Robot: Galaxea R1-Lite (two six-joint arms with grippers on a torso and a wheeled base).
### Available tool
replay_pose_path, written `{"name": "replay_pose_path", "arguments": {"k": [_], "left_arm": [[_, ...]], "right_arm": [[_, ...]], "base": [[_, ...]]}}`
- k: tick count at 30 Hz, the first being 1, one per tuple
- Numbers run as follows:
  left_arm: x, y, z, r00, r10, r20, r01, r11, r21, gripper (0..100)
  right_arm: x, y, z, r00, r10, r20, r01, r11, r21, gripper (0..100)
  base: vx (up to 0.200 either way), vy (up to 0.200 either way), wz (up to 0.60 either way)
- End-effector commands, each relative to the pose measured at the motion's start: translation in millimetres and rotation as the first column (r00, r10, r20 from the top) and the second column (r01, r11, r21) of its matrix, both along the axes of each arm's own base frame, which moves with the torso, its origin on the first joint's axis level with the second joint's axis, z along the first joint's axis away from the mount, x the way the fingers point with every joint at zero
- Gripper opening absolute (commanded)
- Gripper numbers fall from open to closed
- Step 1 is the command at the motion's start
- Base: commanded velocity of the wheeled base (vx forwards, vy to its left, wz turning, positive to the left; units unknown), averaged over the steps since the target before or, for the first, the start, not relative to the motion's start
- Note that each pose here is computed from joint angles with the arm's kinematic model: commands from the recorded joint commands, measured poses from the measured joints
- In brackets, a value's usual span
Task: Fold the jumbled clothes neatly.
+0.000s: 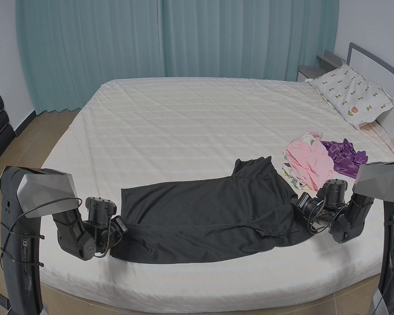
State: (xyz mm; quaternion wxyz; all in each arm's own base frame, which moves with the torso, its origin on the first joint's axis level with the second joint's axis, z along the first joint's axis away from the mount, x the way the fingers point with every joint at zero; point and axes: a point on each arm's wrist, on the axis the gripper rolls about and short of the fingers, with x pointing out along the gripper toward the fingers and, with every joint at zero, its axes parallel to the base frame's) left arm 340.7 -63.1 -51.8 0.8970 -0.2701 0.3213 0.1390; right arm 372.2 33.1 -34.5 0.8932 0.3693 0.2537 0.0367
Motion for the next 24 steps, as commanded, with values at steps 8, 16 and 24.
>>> {"name": "replay_pose_path", "arguments": {"k": [8,16,24], "left_arm": [[0.8,5.7,6.7,0.999,0.037,0.033,-0.035,0.999,-0.033,100],[-2.7,8.5,29.2,0.994,0.043,0.102,-0.036,0.996,-0.076,100],[-5.3,10.4,31.2,0.995,0.029,0.098,-0.019,0.995,-0.094,100]], "right_arm": [[0.1,-6.1,10.5,0.999,-0.024,0.023,0.024,1.000,0.007,100],[-13.0,-6.4,55.0,0.995,-0.024,0.100,0.023,1.000,0.009,100],[-15.5,-2.2,52.3,0.996,-0.013,0.089,0.012,1.000,0.006,100]], "base": [[0.000,0.000,0.00],[0.000,0.000,0.00],[0.175,0.000,0.00]]}}
